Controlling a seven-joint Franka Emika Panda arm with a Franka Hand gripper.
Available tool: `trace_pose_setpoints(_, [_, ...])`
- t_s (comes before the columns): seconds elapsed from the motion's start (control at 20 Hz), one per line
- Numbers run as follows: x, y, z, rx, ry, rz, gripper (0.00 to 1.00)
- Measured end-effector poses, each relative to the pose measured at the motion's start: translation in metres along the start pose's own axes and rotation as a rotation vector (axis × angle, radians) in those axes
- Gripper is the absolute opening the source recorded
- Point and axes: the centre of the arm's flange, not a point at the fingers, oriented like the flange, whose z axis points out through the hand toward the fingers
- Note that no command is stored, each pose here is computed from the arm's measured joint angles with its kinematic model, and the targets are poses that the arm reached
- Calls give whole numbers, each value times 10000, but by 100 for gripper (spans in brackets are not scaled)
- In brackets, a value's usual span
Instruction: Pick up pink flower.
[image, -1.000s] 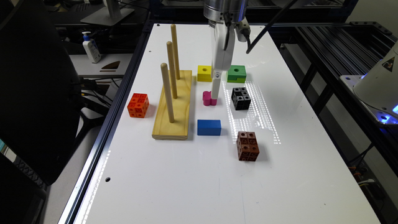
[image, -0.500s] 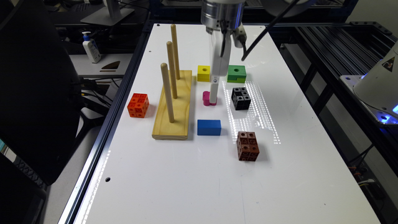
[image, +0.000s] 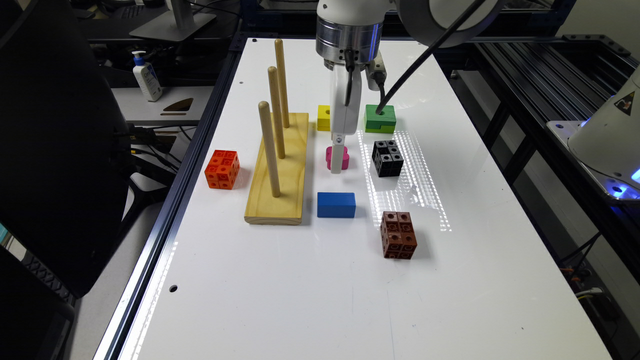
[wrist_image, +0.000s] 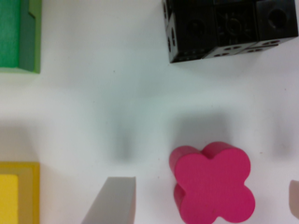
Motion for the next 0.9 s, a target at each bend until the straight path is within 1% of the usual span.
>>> trace_pose_setpoints(0.15, [-1, -2, -1, 1, 1, -3, 100])
trace_pose_setpoints(0.2, [-3, -5, -1, 4, 1, -11, 100])
trace_pose_setpoints(0.25, [-10, -10, 3, 3, -8, -26, 100])
trace_pose_setpoints(0.3, [-19, -13, 18, -13, -31, -40, 100])
trace_pose_setpoints(0.4, [-28, -14, 59, -41, -68, -52, 100])
trace_pose_setpoints(0.5, [-25, -21, 97, -60, -97, -53, 100])
trace_pose_setpoints(0.6, [-13, -39, 124, -65, -113, -57, 100])
trace_pose_setpoints(0.9, [-1, -59, 135, -53, -110, -65, 100])
